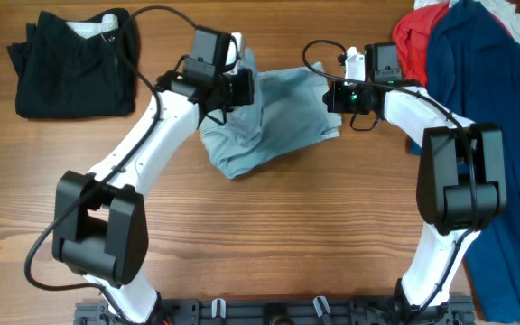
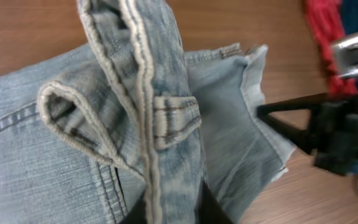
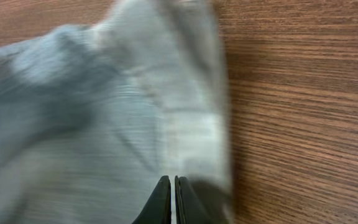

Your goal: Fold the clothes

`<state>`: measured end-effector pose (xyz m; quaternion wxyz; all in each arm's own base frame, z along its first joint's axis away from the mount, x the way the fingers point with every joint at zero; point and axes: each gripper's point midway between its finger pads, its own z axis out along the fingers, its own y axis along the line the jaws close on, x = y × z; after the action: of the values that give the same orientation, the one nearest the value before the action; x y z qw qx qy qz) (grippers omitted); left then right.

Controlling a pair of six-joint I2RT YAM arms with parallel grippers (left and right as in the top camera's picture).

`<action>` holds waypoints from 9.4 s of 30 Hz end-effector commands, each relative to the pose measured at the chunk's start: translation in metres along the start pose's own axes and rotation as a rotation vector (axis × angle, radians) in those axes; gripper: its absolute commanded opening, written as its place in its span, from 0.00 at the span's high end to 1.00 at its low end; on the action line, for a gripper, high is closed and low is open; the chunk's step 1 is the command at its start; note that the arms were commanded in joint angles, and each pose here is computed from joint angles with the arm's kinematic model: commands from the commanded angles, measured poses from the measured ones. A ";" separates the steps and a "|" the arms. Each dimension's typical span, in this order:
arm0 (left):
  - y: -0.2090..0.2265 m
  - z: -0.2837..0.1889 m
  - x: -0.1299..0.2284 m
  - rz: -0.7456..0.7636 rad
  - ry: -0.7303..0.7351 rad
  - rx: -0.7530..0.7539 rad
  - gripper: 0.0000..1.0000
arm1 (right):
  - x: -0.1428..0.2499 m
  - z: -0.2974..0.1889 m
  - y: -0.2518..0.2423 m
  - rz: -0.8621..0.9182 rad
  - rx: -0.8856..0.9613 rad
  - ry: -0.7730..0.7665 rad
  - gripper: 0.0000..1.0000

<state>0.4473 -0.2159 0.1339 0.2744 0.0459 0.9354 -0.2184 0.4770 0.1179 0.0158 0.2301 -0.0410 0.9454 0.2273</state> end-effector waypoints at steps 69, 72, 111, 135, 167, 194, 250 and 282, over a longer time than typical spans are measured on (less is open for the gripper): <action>0.121 -0.073 -0.002 -0.264 0.041 -0.213 0.00 | -0.064 -0.145 0.029 -0.037 0.205 0.094 0.96; 0.121 -0.073 -0.002 -0.264 0.041 -0.213 0.00 | -0.049 -0.134 -0.016 0.040 0.299 0.128 0.96; 0.130 -0.075 -0.001 -0.267 0.038 -0.260 0.00 | 0.012 0.036 0.060 0.072 -0.057 0.271 0.21; 0.018 -0.013 0.058 0.048 0.216 -0.133 0.00 | -0.097 -0.079 -0.029 0.212 0.019 -0.018 0.06; 0.177 -0.024 0.155 0.185 0.520 -0.862 0.00 | -0.093 -0.079 -0.035 0.171 0.050 -0.004 0.02; 0.053 0.013 0.009 0.333 -0.044 -0.403 0.00 | -0.092 -0.079 -0.039 0.172 0.078 -0.002 0.01; 0.049 -0.121 -0.076 0.234 -0.344 -0.399 0.96 | -0.092 -0.074 -0.026 0.150 0.056 0.002 0.01; 0.239 -0.301 -0.183 0.356 -0.756 -0.984 0.96 | -0.085 -0.071 -0.021 0.155 0.054 0.030 0.01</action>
<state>0.4798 0.1408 0.3535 0.5806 -0.1261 0.7495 0.2919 0.5230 0.0561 0.0810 0.1757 0.0573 0.9584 0.2174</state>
